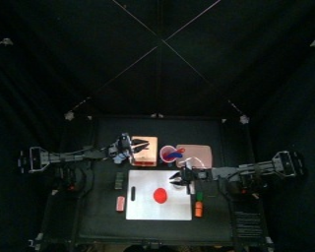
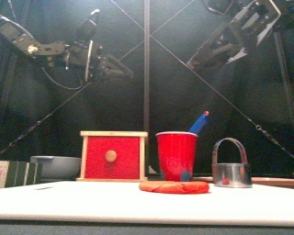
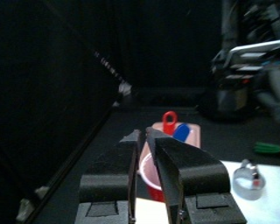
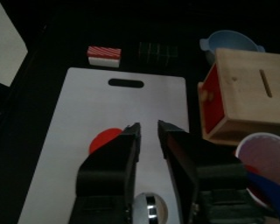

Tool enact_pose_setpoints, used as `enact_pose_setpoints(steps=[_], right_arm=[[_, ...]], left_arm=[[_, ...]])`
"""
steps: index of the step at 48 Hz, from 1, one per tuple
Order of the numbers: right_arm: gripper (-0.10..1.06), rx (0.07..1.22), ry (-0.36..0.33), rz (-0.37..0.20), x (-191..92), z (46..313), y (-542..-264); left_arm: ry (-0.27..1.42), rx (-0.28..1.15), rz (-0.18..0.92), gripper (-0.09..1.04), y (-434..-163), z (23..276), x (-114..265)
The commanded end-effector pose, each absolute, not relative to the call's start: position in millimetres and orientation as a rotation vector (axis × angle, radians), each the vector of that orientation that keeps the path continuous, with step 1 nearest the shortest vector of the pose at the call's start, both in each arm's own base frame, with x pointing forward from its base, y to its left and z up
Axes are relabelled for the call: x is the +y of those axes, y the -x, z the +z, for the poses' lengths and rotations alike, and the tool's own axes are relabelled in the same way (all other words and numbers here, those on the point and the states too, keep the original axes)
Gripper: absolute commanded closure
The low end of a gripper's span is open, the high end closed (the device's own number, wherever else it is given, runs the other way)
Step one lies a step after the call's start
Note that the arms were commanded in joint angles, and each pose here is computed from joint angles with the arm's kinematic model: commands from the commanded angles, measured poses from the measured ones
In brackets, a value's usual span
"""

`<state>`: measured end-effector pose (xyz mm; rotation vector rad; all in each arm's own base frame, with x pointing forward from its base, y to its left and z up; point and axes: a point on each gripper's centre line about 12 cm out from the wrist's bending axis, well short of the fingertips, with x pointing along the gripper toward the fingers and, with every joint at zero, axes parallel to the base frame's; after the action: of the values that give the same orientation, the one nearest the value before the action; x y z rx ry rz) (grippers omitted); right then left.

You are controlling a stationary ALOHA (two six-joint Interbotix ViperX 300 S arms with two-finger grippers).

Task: Get the cutter from the drawer then cut the dough then place the extra dough in the bowl
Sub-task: Cut the dough

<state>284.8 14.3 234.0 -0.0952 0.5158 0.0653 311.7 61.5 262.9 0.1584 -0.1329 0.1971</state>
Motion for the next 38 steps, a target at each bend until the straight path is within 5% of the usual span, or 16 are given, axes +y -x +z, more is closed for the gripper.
enact_pose_setpoints(steps=[1,17,38], right_arm=[[0.21,0.562,0.093,0.059,12,225,-273],[0.20,0.681,0.125,0.057,8,191,-262],[0.20,0.746,0.161,0.026,-9,169,-286]], left_arm=[[-0.151,-0.171,0.143,0.35,-314,267,43],[-0.091,-0.139,0.072,0.35,-328,254,13],[-0.076,-0.079,0.100,0.36,-332,234,18]])
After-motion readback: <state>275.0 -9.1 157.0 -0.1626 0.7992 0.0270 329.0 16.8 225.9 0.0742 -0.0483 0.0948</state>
